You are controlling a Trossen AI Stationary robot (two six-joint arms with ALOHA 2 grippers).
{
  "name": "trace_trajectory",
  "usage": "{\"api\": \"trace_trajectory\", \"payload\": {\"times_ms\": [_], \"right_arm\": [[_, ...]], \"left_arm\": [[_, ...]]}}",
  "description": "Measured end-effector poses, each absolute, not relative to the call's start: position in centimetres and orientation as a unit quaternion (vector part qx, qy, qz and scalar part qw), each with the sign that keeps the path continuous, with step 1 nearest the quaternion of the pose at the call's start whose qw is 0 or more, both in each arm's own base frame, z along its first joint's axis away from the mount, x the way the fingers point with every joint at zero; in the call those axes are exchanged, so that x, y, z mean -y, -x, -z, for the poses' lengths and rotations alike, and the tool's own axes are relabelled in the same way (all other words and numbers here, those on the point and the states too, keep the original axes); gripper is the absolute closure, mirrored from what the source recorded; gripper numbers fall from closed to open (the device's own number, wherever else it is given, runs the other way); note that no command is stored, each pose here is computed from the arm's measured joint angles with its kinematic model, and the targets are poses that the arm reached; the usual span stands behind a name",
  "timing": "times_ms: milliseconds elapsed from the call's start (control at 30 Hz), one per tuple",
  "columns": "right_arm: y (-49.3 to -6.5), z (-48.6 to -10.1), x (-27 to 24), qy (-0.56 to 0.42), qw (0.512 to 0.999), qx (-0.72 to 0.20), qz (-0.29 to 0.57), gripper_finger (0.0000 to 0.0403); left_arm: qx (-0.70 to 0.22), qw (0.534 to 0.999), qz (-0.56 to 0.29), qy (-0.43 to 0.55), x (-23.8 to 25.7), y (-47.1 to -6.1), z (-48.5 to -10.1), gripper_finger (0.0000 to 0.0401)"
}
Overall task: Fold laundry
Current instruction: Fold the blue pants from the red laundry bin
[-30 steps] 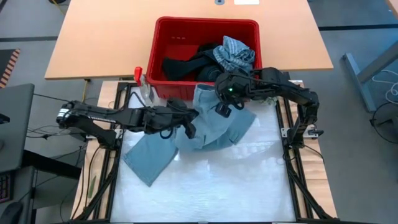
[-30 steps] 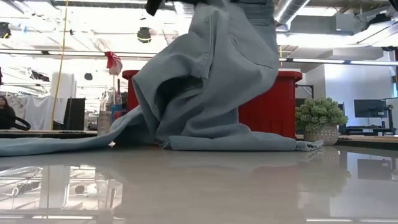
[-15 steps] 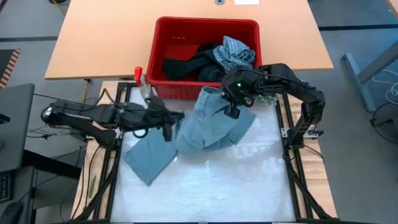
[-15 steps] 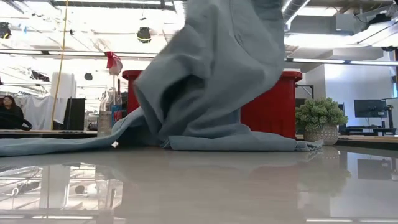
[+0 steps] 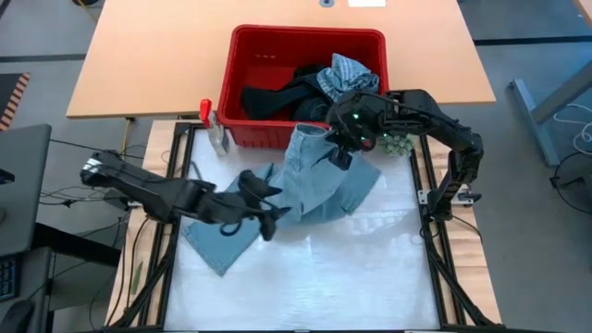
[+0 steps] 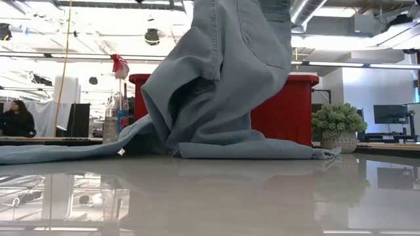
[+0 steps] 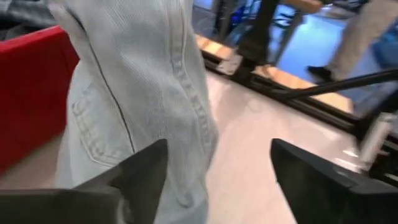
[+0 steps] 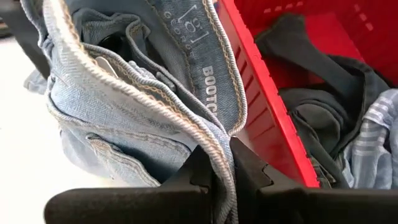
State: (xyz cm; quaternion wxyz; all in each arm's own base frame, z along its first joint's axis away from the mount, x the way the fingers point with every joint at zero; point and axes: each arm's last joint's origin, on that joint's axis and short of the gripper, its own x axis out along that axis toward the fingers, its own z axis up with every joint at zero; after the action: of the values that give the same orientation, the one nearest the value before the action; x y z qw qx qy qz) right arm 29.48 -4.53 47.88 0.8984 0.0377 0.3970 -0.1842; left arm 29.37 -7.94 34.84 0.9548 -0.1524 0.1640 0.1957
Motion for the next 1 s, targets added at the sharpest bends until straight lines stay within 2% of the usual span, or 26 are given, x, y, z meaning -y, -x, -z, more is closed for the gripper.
{"api": "trace_trajectory", "payload": {"times_ms": [100,267,467,600,733,800,867,1000], "right_arm": [[-29.4,-47.8,4.6,-0.041,0.897,-0.399,0.185,0.0351],[-29.4,-47.8,4.6,-0.046,0.895,-0.402,0.187,0.0351],[-29.3,-47.7,4.6,-0.051,0.893,-0.406,0.190,0.0351],[-29.4,-47.8,4.5,-0.054,0.896,-0.398,0.189,0.0351],[-29.5,-47.9,4.0,-0.052,0.899,-0.396,0.180,0.0351],[-29.6,-47.9,3.7,-0.051,0.900,-0.397,0.175,0.0351],[-29.6,-47.9,3.5,-0.049,0.901,-0.396,0.172,0.0351],[-29.6,-47.9,3.3,-0.048,0.901,-0.398,0.168,0.0351]], "left_arm": [[-0.159,0.948,-0.227,0.154,7.9,-30.9,-33.5,0.0089],[-0.130,0.922,-0.310,0.195,6.9,-32.2,-32.1,0.0084],[-0.091,0.922,-0.305,0.220,5.9,-33.2,-32.6,0.0085],[-0.079,0.910,-0.350,0.207,4.4,-33.3,-32.6,0.0085],[-0.079,0.907,-0.355,0.214,3.1,-33.5,-32.6,0.0089],[-0.081,0.906,-0.357,0.214,2.8,-33.5,-32.6,0.0109],[-0.080,0.905,-0.363,0.209,2.7,-33.5,-32.6,0.0151],[-0.090,0.914,-0.349,0.186,2.8,-33.5,-32.7,0.0298]]}}
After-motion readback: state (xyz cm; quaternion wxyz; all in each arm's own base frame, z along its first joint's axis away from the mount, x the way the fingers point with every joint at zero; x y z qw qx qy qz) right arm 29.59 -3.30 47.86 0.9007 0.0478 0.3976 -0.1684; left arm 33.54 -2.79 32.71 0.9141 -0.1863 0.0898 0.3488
